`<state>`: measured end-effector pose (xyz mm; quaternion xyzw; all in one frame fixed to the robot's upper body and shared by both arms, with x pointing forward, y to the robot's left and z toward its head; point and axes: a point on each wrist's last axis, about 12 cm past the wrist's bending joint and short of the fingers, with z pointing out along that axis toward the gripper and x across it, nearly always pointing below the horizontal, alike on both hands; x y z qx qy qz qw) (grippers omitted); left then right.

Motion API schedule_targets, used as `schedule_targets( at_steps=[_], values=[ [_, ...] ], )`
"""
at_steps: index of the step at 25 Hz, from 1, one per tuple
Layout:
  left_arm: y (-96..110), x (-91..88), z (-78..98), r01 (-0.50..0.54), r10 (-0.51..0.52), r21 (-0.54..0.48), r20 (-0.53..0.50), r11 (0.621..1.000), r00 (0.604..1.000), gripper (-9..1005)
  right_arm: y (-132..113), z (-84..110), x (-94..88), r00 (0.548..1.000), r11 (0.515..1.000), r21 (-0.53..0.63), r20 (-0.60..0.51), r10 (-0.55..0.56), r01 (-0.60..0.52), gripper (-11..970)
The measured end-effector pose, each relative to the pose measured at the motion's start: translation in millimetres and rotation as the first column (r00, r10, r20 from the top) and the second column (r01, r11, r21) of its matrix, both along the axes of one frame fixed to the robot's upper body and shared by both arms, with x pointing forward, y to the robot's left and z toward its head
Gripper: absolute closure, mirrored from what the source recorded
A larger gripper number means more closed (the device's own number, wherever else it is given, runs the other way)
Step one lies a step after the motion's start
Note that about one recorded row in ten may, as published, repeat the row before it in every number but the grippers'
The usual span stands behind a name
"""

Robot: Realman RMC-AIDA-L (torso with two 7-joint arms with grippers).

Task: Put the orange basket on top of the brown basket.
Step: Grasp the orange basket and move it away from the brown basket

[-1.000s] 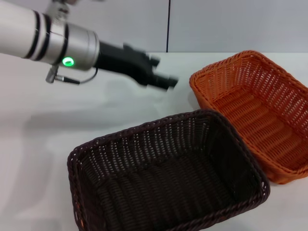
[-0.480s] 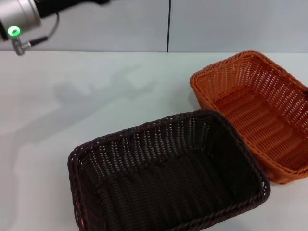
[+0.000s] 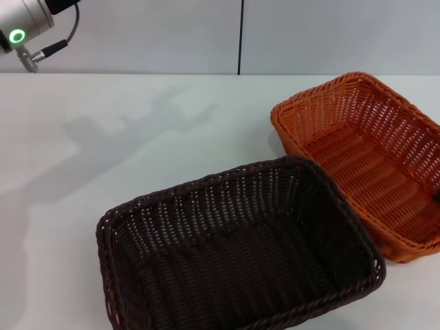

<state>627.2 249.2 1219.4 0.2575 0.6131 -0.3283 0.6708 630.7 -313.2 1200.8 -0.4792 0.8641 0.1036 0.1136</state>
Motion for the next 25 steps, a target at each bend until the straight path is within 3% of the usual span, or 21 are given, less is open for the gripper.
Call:
schedule_targets(
  at_steps=[9, 13, 20, 22, 25],
  values=[
    [-1.4, 0.5, -3.7, 0.002, -0.002, -0.018, -0.02, 1.0, 1.0, 133, 19.2, -13.7, -15.6, 0.98, 0.989, 0.013, -0.131, 0.147, -0.147, 258],
    [6.8, 2.3, 5.5, -0.023, 0.023, -0.016, 0.009, 1.0, 1.0, 133, 22.6, -16.1, -25.1, 0.958, 0.978, 0.01, -0.198, 0.205, -0.207, 259],
    [25.4, 3.3, 16.8, -0.087, 0.089, -0.047, 0.045, 0.995, 0.995, 134, 40.7, -17.7, -46.1, 0.878, 0.939, 0.118, -0.333, 0.344, -0.323, 259],
    [25.4, 3.3, 16.8, -0.087, 0.089, -0.047, 0.045, 0.995, 0.995, 134, 51.8, -19.6, -57.8, 0.814, 0.907, 0.196, -0.4, 0.422, -0.374, 260],
    [27.4, 3.8, 16.8, -0.102, 0.104, -0.052, 0.045, 0.993, 0.994, 134, 57.3, -22.0, -64.0, 0.774, 0.889, 0.23, -0.438, 0.458, -0.396, 260]
  ],
)
